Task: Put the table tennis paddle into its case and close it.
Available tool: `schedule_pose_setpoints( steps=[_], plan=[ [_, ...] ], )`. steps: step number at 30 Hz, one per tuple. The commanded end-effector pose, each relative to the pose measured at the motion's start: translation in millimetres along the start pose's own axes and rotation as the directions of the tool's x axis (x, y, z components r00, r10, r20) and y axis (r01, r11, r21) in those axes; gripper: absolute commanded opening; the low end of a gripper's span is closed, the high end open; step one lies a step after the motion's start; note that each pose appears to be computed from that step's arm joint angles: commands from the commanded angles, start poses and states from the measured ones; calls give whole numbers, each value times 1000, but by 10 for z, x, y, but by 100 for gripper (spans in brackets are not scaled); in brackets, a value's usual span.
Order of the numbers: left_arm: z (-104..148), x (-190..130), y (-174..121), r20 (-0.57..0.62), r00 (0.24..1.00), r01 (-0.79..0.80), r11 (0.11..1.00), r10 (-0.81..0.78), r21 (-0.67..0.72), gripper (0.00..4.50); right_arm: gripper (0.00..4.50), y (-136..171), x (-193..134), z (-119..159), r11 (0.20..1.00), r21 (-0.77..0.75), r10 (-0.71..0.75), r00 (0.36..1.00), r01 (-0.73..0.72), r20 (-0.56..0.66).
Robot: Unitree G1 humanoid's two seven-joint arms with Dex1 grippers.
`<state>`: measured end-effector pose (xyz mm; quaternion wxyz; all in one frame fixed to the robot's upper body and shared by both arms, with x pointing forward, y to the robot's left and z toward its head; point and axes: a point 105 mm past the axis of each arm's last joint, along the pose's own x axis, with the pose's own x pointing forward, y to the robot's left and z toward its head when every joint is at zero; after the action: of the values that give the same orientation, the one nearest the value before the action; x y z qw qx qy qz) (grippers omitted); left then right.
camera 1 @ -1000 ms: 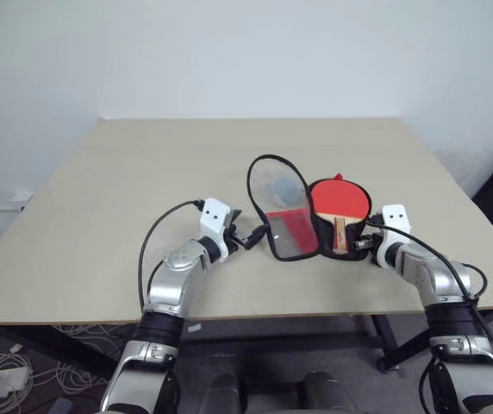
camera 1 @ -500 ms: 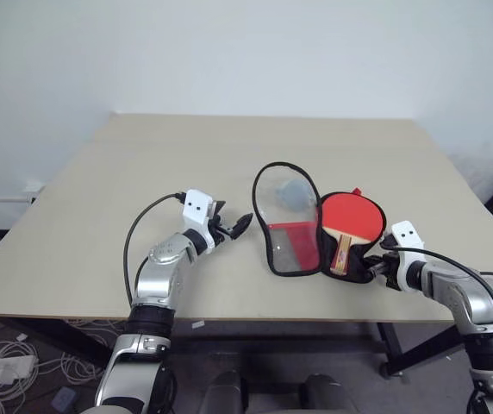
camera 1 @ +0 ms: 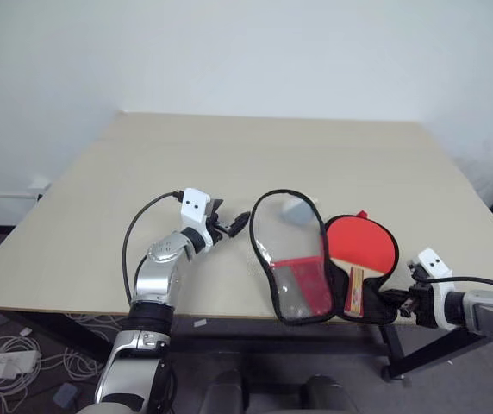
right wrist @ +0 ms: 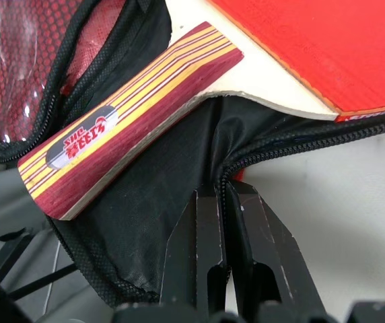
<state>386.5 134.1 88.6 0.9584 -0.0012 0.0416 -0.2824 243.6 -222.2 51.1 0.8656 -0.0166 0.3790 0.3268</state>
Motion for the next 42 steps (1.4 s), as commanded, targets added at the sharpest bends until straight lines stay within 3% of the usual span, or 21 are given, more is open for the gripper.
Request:
schedule_pose_setpoints(
  steps=[1,4,7,14,18,24,30,35,39,42],
  plan=[
    [180,86,-90,54,998,39,999,-41,37,450,2,-169,28,134,995,-10,-99,994,99,36],
    [174,103,-137,50,997,59,998,-61,36,450,2,-302,52,231,988,27,-153,985,151,81],
    [149,102,-180,34,995,90,995,-91,42,450,76,-361,24,394,984,74,-172,972,162,159],
    [98,72,-157,10,994,106,994,-106,37,450,315,-329,27,568,989,40,-149,969,144,198],
    [-7,30,-237,-34,985,169,985,-168,35,450,445,-511,-2,749,968,60,-250,928,243,275],
    [-237,4,-597,-147,919,369,929,-366,-11,450,445,-729,-131,1277,934,203,-357,766,293,534],
    [-307,166,-964,-189,860,486,874,-474,20,450,445,-598,41,1428,944,211,-331,733,256,594],
    [-151,332,-1241,-141,829,551,834,-542,36,450,445,-552,95,1482,942,231,-336,703,244,627],
    [224,594,-1731,-24,784,621,782,-620,60,450,445,-623,-506,1968,911,408,-401,383,66,832],
    [279,664,-1858,4,780,626,779,-626,30,450,445,-645,-759,2088,897,441,-424,268,-3,865]
  ],
)
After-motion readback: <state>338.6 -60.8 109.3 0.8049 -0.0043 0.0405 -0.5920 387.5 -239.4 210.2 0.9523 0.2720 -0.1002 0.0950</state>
